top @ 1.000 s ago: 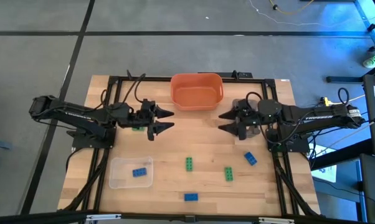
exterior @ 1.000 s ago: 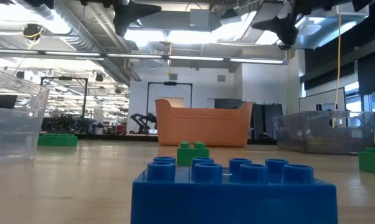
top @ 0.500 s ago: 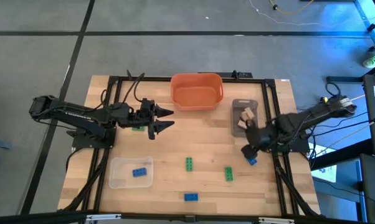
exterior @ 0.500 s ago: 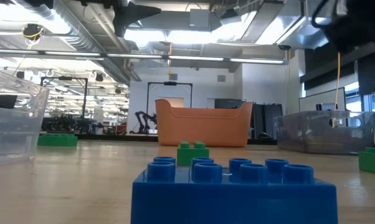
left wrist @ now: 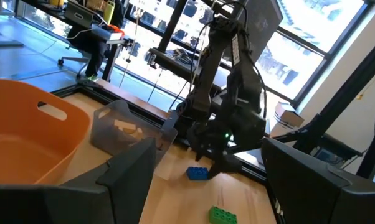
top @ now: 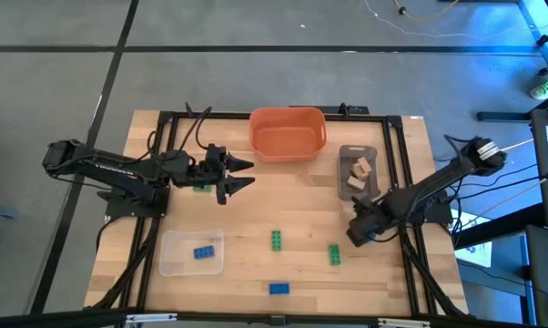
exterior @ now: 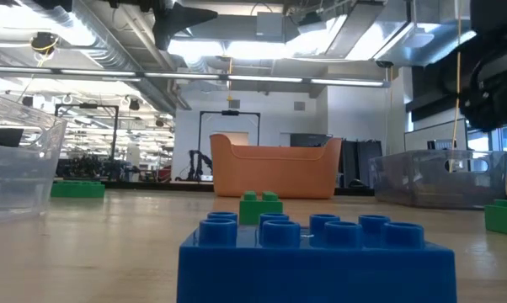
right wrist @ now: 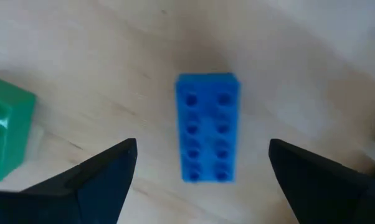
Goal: Sort & place blocks by color
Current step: Put the blue 8 stud game piece block into the transparent bin
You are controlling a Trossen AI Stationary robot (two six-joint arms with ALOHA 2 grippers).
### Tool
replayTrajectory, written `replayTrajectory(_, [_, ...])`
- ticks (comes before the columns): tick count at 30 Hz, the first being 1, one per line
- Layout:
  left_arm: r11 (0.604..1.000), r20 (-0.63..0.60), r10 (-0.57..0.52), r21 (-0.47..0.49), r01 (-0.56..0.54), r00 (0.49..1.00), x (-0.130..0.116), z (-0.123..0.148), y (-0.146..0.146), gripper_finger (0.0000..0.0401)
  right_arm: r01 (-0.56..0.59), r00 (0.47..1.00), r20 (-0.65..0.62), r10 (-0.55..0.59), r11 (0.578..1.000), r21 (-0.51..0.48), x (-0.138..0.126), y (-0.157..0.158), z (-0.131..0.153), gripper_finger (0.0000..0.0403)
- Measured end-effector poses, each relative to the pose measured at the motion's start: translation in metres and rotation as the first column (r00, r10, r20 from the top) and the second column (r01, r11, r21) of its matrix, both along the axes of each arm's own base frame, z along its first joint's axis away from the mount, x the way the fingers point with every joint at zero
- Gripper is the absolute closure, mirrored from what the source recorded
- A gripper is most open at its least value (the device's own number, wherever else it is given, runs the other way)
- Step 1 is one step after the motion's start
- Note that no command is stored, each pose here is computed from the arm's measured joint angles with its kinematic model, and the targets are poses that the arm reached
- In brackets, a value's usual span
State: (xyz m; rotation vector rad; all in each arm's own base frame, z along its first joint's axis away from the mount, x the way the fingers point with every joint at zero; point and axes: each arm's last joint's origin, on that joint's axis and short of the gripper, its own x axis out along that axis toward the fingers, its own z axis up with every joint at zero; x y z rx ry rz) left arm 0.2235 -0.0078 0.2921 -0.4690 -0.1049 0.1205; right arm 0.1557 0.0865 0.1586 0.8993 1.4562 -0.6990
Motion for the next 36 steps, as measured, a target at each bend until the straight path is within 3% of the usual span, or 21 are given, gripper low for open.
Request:
replayTrajectory(5, [1.000, 0.000, 0.000, 0.000, 0.000, 1.000, 0.000, 0.000, 0.000, 0.0117, -0.005, 1.000, -0.027, 0.005, 1.000, -0.018, 0.001, 0.001, -0.019, 0.0042])
replayTrajectory(8, [1.000, 0.000, 0.000, 0.000, 0.000, 1.000, 0.000, 0.000, 0.000, 0.0117, -0.007, 0.998, -0.057, 0.005, 0.999, -0.033, 0.000, 0.000, -0.025, 0.0065])
replayTrajectory(12, [1.000, -0.001, 0.003, 0.001, -0.003, 1.000, 0.000, 0.000, 0.000, 0.0117, -0.013, 0.998, -0.064, 0.011, 0.999, -0.037, -0.001, 0.000, -0.026, 0.0139])
replayTrajectory(16, [1.000, -0.001, 0.026, -0.001, -0.026, 1.000, 0.000, 0.000, 0.001, 0.0117, -0.096, 0.993, -0.065, 0.094, 0.995, -0.035, -0.001, 0.001, -0.023, 0.0258])
replayTrajectory(19, [1.000, 0.000, 0.017, -0.007, -0.017, 1.000, 0.000, 0.000, 0.001, 0.0117, -0.174, 0.985, -0.010, 0.174, 0.984, -0.024, 0.004, 0.004, -0.013, 0.0261])
replayTrajectory(21, [1.000, 0.002, 0.016, -0.008, -0.016, 1.000, 0.000, 0.000, 0.000, 0.0117, -0.227, 0.968, 0.100, 0.231, 0.973, -0.044, 0.012, 0.007, 0.000, 0.0261])
replayTrajectory(24, [1.000, 0.003, 0.016, -0.010, -0.016, 1.000, 0.000, 0.000, 0.000, 0.0117, -0.292, 0.877, 0.353, 0.326, 0.945, -0.147, 0.032, 0.013, 0.026, 0.0261])
replayTrajectory(28, [1.000, 0.003, 0.014, -0.010, -0.014, 1.000, 0.000, 0.000, 0.000, 0.0117, -0.246, 0.657, 0.646, 0.388, 0.921, -0.303, 0.066, 0.008, 0.062, 0.0261])
replayTrajectory(32, [1.000, 0.003, 0.014, -0.006, -0.014, 1.000, 0.000, 0.000, 0.000, 0.0117, -0.137, 0.470, 0.774, 0.424, 0.902, -0.410, 0.100, -0.012, 0.091, 0.0261])
replayTrajectory(36, [1.000, -0.037, 0.013, -0.002, -0.013, 0.999, 0.008, -0.008, 0.000, 0.0117, -0.037, 0.392, 0.782, 0.484, 0.858, -0.512, 0.131, -0.036, 0.112, 0.0261])
